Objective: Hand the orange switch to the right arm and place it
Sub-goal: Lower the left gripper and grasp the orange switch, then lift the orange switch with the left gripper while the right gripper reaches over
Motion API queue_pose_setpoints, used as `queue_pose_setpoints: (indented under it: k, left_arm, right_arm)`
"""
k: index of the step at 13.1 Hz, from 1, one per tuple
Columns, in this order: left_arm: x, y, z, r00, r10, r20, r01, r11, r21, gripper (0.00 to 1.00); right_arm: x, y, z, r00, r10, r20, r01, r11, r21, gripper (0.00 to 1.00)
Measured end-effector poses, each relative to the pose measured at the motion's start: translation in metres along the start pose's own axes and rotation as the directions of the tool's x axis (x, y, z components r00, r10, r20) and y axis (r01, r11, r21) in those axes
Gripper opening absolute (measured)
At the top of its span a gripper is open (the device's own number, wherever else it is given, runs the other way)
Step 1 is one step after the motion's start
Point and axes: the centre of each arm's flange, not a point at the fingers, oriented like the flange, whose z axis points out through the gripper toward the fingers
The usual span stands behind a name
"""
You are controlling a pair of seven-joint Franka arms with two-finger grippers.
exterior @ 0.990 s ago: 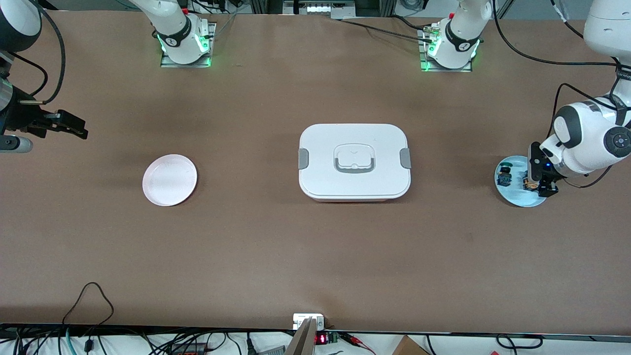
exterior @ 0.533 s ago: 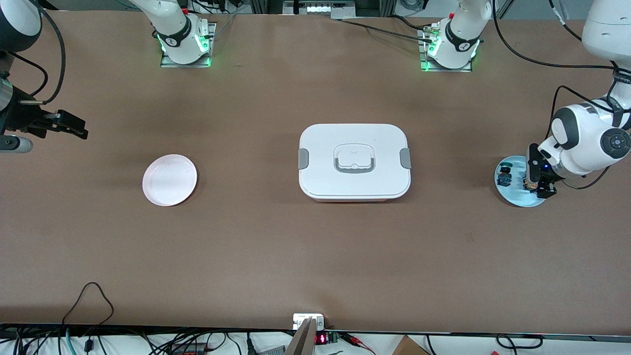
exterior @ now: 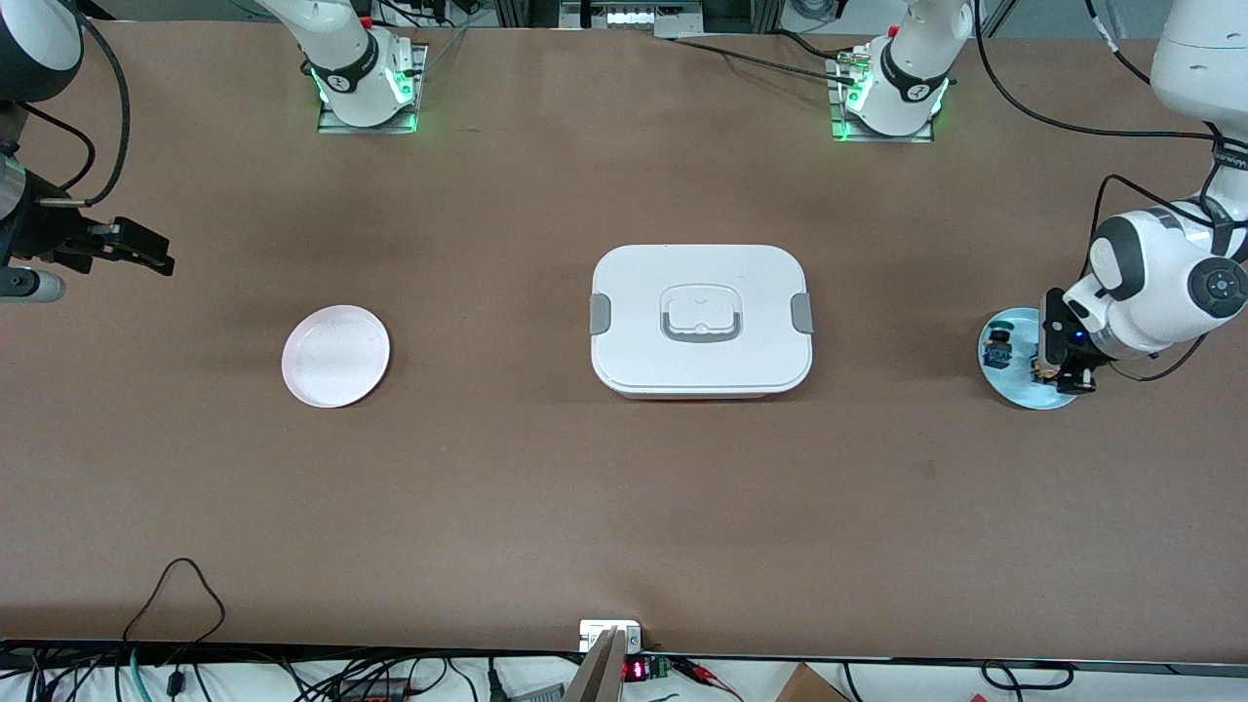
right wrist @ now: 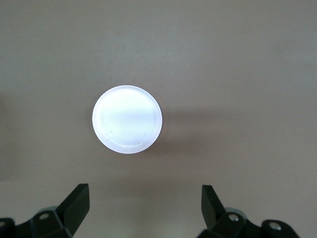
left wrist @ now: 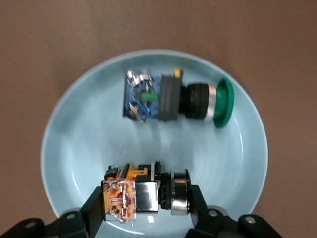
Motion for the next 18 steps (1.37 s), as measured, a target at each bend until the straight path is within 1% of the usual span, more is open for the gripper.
queue_pose_setpoints:
  k: [1,2,4,5,6,7,8,9,10,12,14,17,18]
  left_arm:
    - [0.005,-0.005,-0.007,1.0,-0.002,-0.022,0.001,1.0,-0.024,0.72]
    - [0.009,-0.008,-0.016,0.998,-0.019,-0.062,0.015,0.998,-0.063,0.72]
    - [0.025,-0.015,-0.045,0.981,-0.054,-0.185,0.024,0.986,-0.163,0.72]
    - [0.036,-0.02,-0.064,0.966,-0.068,-0.251,0.018,0.98,-0.198,0.72]
    - [0.048,-0.024,-0.082,0.94,-0.092,-0.329,0.017,0.975,-0.223,0.72]
    - [0.061,-0.025,-0.094,0.899,-0.118,-0.422,0.012,0.969,-0.246,0.72]
    - [0.074,-0.024,-0.1,0.844,-0.134,-0.52,-0.008,0.965,-0.261,0.72]
    - [0.088,-0.023,-0.102,0.77,-0.138,-0.623,-0.036,0.965,-0.259,0.72]
    - [0.103,-0.024,-0.106,0.691,-0.129,-0.711,-0.067,0.969,-0.24,0.72]
    - [0.134,-0.029,-0.117,0.542,-0.092,-0.835,-0.126,0.974,-0.189,0.72]
    - [0.173,-0.037,-0.134,0.385,-0.074,-0.92,-0.16,0.976,-0.145,0.72]
    - [0.24,-0.049,-0.163,0.213,-0.027,-0.977,-0.215,0.974,-0.074,0.72]
    - [0.263,-0.052,-0.174,0.147,-0.017,-0.989,-0.221,0.974,-0.05,0.72]
  right_arm:
    - [0.0,0.0,0.0,1.0,0.0,0.0,0.0,1.0,0.0,1.0]
    - [0.0,0.0,0.0,1.0,0.0,0.0,0.0,1.0,0.0,1.0]
    - [0.0,0.0,0.0,1.0,-0.001,0.0,0.001,1.0,0.0,1.0]
    - [0.0,0.0,0.0,1.0,0.0,0.0,0.0,1.0,0.0,1.0]
    - [0.0,0.0,0.0,1.0,0.0,-0.001,0.0,1.0,0.0,1.0]
    - [0.0,0.0,0.0,1.0,0.0,-0.001,0.0,1.0,0.0,1.0]
    - [0.0,0.0,0.0,1.0,-0.001,-0.001,0.001,1.0,0.0,1.0]
    - [0.0,-0.001,0.0,1.0,-0.001,-0.001,0.001,1.0,0.0,1.0]
    - [0.0,-0.001,0.0,1.0,-0.002,-0.001,0.002,1.0,0.0,1.0]
    - [0.0,-0.003,0.0,1.0,-0.005,-0.001,0.005,1.0,0.0,1.0]
    - [0.001,-0.009,-0.001,1.0,-0.016,-0.003,0.016,1.0,0.0,1.0]
    - [0.001,-0.018,-0.004,0.999,-0.032,-0.009,0.032,0.999,-0.002,1.0]
    - [0.001,-0.018,-0.004,0.999,-0.031,-0.009,0.031,1.0,-0.001,1.0]
